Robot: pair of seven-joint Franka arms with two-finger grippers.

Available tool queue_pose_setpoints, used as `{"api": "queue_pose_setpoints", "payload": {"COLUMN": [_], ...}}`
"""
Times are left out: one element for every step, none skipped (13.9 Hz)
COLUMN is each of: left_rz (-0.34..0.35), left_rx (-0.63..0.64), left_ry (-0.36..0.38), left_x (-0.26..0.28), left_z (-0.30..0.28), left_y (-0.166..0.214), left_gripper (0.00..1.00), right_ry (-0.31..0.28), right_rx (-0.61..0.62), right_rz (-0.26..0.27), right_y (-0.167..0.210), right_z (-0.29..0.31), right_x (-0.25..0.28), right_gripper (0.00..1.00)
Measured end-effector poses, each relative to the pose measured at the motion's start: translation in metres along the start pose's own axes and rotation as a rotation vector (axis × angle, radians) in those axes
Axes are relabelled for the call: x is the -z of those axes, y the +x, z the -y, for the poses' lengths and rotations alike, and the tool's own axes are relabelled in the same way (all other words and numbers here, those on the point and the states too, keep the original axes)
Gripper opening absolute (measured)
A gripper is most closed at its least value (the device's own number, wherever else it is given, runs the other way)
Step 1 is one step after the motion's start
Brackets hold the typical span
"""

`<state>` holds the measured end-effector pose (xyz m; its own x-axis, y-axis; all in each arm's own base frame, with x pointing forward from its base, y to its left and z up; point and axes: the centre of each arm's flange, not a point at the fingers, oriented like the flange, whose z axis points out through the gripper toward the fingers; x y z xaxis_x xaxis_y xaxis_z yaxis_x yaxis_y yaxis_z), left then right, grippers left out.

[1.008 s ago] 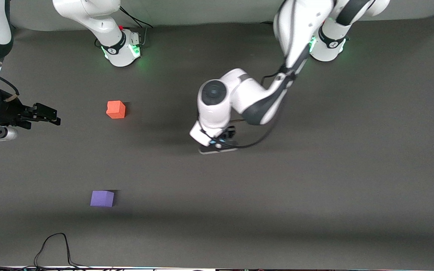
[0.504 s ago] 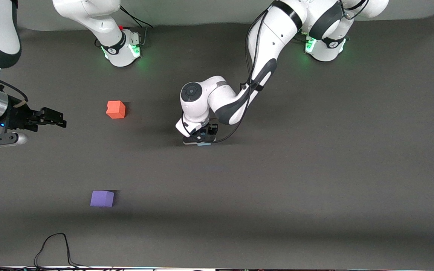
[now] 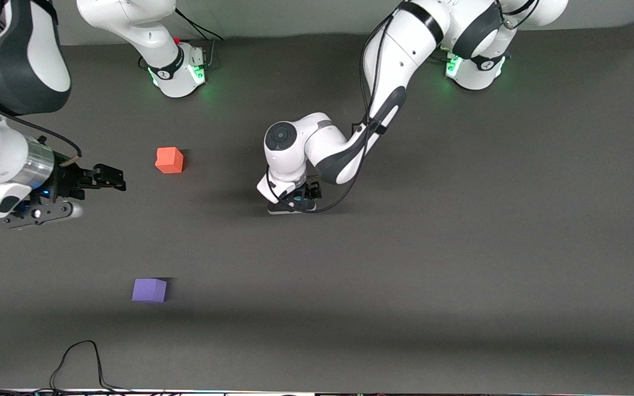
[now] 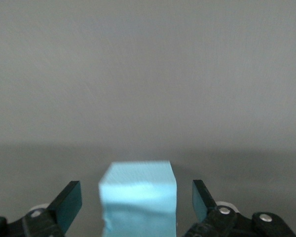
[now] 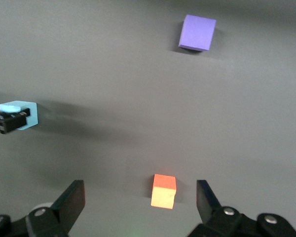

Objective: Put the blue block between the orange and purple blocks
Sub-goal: 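Lower the blue cube onto the table and open the left gripper, then retract the left gripper while the right gripper reaches the blue cube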

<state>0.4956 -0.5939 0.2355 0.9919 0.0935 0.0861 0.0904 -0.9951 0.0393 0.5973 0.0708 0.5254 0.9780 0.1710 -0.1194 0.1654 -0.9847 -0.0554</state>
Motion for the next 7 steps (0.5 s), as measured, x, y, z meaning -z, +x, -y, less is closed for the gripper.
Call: {"api": "queue_pose_setpoints", "payload": {"left_rz": [0.012, 0.04, 0.073, 0.103, 0.126, 0.147, 0.165], "left_rx": [0.024, 0.041, 0.049, 0.052, 0.052, 0.044, 0.032], "left_ry": [-0.011, -0.023, -0.036, -0.047, -0.054, -0.055, -0.057], "left_x": [0.029, 0.065, 0.102, 0.139, 0.167, 0.189, 0.207], "left_z": [0.012, 0.031, 0.059, 0.095, 0.133, 0.175, 0.222], "left_y": [0.023, 0.05, 0.079, 0.107, 0.132, 0.151, 0.167], "left_gripper": [1.0, 1.0, 1.0, 1.0, 1.0, 1.0, 1.0], "right_ry": [-0.002, -0.005, -0.007, -0.009, -0.01, -0.011, -0.012], "right_rx": [0.012, 0.026, 0.038, 0.049, 0.058, 0.06, 0.045], "right_rz": [0.0, 0.001, 0.008, 0.012, 0.011, 0.012, 0.01], "right_y": [0.004, 0.008, 0.011, 0.014, 0.017, 0.02, 0.021], "right_z": [0.007, 0.016, 0.024, 0.03, 0.036, 0.043, 0.054], "right_x": [-0.005, -0.01, -0.016, -0.022, -0.027, -0.03, -0.034], "right_gripper": [1.0, 1.0, 1.0, 1.0, 1.0, 1.0, 1.0]}}
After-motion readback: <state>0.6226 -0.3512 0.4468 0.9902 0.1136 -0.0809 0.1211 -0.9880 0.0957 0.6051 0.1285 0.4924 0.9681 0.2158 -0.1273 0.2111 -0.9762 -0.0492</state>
